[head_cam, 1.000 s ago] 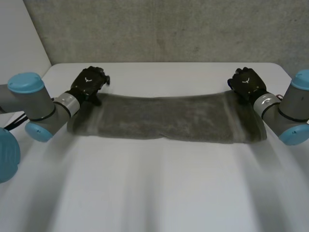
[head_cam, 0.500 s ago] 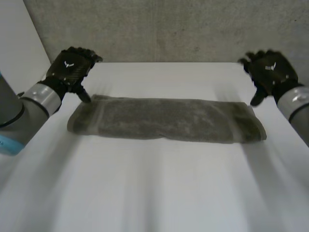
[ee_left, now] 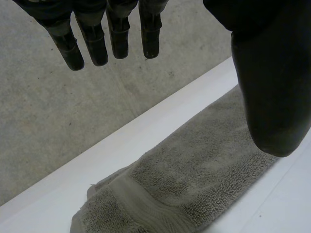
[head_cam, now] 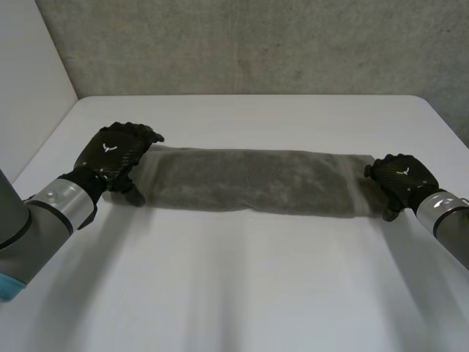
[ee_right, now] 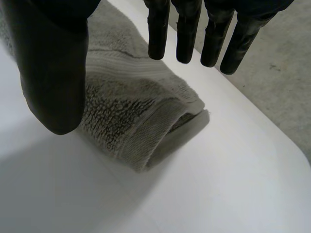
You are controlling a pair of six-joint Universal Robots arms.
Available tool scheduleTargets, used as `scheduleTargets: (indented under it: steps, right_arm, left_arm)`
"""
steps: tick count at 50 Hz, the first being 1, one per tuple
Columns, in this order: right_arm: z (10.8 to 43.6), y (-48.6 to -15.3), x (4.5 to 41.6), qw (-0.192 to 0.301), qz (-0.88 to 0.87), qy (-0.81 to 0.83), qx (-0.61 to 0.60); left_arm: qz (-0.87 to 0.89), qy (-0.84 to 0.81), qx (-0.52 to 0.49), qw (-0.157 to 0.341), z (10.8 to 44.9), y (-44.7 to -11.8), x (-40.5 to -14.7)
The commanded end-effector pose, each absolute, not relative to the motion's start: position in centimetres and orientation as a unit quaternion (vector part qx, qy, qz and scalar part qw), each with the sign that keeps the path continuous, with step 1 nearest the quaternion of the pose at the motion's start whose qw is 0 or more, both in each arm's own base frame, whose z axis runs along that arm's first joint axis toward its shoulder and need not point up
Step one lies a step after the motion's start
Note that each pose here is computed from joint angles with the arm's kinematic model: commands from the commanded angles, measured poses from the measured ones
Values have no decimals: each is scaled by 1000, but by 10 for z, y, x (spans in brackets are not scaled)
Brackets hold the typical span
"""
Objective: Fold the towel.
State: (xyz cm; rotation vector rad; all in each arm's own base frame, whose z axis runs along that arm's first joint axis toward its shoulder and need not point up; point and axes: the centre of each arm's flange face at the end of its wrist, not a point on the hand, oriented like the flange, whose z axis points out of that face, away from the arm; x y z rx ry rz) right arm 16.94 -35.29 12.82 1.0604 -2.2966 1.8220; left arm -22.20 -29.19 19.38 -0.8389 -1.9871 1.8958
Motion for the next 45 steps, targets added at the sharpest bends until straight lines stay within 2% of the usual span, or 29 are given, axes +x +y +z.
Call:
scheduleTargets:
  steps: [1, 11, 18, 26, 29, 30, 32, 35, 37, 38, 39, 40, 41, 42, 43, 44, 45]
  right_arm:
    - [116, -360, 171, 6, 577, -741, 343]
    - [102, -369, 170, 0, 566, -749, 344]
    - [116, -374, 153, 23, 574, -745, 339]
    - [159, -389, 105, 71, 611, -728, 303]
    - [192, -402, 79, 108, 638, -701, 300]
    - [192, -402, 79, 108, 638, -701, 300]
    - [217, -407, 82, 125, 650, -679, 319]
    - [229, -409, 84, 131, 653, -671, 325]
    - [239, -407, 96, 126, 659, -661, 337]
    - [253, -398, 131, 104, 673, -635, 365]
    - [253, -398, 132, 103, 673, -635, 365]
    - [259, -388, 163, 84, 682, -614, 387]
    - [259, -388, 163, 83, 682, -614, 387]
    - [264, -367, 215, 45, 694, -579, 426]
    - [264, -367, 216, 44, 694, -579, 426]
    - [265, -344, 264, 11, 701, -548, 456]
    - [265, -344, 264, 10, 701, -548, 456]
  left_arm:
    - [654, -686, -289, 133, 194, -292, -221]
    - [656, -687, -285, 131, 195, -294, -219]
    - [657, -686, -284, 130, 197, -294, -218]
    - [658, -686, -281, 131, 198, -292, -217]
    - [660, -686, -278, 127, 199, -292, -214]
    - [660, -686, -278, 127, 199, -292, -214]
    - [661, -686, -278, 128, 200, -292, -214]
    - [662, -685, -277, 127, 201, -293, -214]
    - [661, -686, -277, 126, 200, -293, -213]
    - [661, -686, -277, 126, 200, -293, -213]
    - [661, -686, -277, 126, 200, -293, -213]
    - [661, -686, -277, 126, 200, -293, -213]
    - [661, -685, -277, 126, 200, -293, -213]
    - [661, -685, -277, 126, 200, -293, -213]
    - [661, -686, -276, 126, 200, -292, -213]
    - [661, -687, -276, 125, 200, -292, -213]
    - [661, -687, -276, 125, 200, -292, -213]
